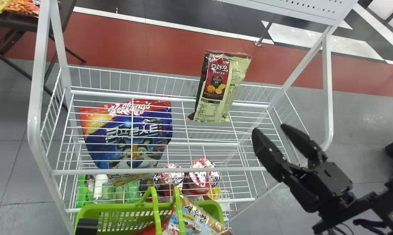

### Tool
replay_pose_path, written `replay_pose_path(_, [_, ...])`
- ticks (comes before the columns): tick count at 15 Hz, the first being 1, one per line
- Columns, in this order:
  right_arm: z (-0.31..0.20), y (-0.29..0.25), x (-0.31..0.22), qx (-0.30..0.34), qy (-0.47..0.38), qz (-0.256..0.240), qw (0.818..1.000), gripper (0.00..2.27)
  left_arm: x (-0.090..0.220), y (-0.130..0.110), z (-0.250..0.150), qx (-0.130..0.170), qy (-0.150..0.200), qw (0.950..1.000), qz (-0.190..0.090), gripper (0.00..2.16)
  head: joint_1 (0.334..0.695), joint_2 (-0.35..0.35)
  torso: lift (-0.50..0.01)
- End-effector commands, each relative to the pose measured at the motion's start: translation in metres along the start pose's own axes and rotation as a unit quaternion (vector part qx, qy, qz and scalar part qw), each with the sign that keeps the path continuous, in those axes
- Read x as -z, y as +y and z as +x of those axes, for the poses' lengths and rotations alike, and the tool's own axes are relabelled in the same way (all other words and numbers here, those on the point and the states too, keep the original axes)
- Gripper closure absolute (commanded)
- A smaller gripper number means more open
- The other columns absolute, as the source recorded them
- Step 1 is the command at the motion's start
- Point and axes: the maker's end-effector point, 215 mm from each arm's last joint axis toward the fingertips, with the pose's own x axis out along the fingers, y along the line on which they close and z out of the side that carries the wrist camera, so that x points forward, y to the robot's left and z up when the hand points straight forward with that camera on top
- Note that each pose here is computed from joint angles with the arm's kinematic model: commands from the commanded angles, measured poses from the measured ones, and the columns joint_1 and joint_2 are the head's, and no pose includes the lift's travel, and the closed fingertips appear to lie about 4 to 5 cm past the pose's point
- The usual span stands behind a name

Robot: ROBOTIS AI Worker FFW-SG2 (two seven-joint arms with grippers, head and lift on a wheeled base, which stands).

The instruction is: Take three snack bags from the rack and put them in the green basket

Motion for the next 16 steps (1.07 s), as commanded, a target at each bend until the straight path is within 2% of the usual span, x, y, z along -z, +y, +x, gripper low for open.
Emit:
replay_pose_path(1, [0.007, 0.013, -0.011, 0.022, -0.033, -0.044, 0.998, 0.07, 0.001, -0.001, 0.002, 0.002, 0.002, 1.0, 0.0, 1.17, 0.695, -0.35, -0.007])
replay_pose_path(4, [0.019, 0.04, 0.0, 0.056, -0.063, -0.089, 0.992, 0.07, 0.004, -0.001, 0.001, 0.001, 0.005, 1.0, 0.001, 1.17, 0.695, -0.35, -0.007])
replay_pose_path(8, [0.028, 0.056, 0.044, 0.043, -0.037, -0.057, 0.997, 0.07, 0.005, -0.002, 0.0, 0.001, 0.007, 1.0, 0.001, 1.17, 0.695, -0.35, -0.007])
replay_pose_path(16, [0.034, 0.072, 0.054, 0.028, -0.016, -0.045, 0.998, 0.06, 0.006, -0.002, 0.0, -0.002, 0.01, 0.9999, 0.004, 1.17, 0.695, -0.35, -0.007])
